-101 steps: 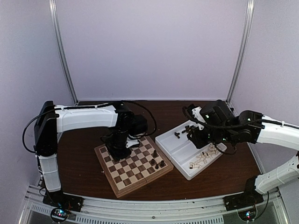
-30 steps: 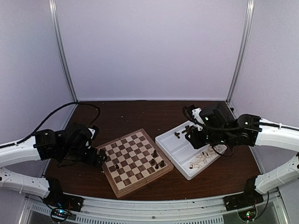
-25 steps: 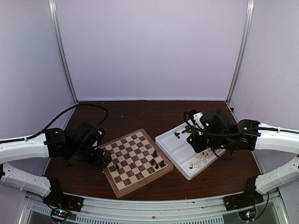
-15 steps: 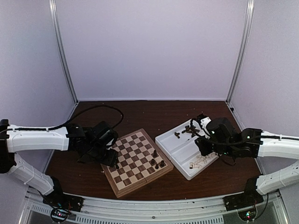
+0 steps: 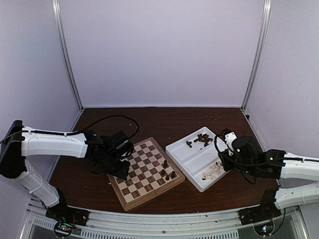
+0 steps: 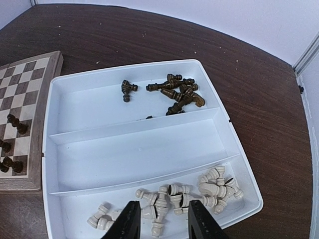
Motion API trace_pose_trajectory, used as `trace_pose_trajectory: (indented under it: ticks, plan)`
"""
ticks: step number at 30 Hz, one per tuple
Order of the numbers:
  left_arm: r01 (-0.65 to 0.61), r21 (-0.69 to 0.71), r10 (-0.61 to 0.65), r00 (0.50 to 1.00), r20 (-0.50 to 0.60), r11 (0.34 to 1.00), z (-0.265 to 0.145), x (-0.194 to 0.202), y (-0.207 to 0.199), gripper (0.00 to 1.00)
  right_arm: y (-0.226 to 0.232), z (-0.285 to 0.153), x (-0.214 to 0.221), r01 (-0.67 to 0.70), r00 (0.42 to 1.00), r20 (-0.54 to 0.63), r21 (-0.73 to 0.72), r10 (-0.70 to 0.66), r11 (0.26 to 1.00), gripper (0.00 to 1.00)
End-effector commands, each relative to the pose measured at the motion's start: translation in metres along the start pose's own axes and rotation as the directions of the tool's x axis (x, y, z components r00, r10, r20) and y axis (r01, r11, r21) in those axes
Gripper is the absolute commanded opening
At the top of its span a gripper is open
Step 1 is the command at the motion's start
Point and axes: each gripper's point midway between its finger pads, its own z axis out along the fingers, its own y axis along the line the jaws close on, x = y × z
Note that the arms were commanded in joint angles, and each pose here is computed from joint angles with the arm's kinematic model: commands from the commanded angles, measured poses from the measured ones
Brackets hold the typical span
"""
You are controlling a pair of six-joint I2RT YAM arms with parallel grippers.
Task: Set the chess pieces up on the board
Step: Pick up the chess piece from the chessboard.
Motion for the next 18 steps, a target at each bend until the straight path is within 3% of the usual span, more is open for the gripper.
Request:
trace_pose_trajectory:
  ticks: [1, 10, 15, 18]
  plan:
    - [0.009, 0.005, -0.009, 1.000, -0.007, 1.000, 0.0008, -0.0029, -0.0057, 0.35, -0.0121, -0.0039, -0.0061, -0.005, 0.999, 0.051, 0.037, 0.003, 0.999, 0.36]
    - [0.005, -0.002, -0.005, 0.999, -0.038, 1.000, 0.0089, 0.0019, -0.0083, 0.25, -0.0140, -0.0069, -0.0018, -0.021, 0.996, 0.084, 0.014, 0.020, 1.000, 0.37]
    - [-0.002, -0.005, 0.001, 0.999, -0.039, 1.000, 0.0072, 0.0013, -0.0100, 0.06, -0.0139, -0.0075, -0.0017, -0.028, 0.995, 0.099, 0.007, 0.027, 1.000, 0.38]
    - [-0.011, -0.009, 0.011, 0.999, -0.034, 1.000, 0.0014, -0.0016, -0.0125, 0.02, -0.0130, -0.0068, -0.0017, -0.028, 0.995, 0.099, 0.004, 0.027, 1.000, 0.38]
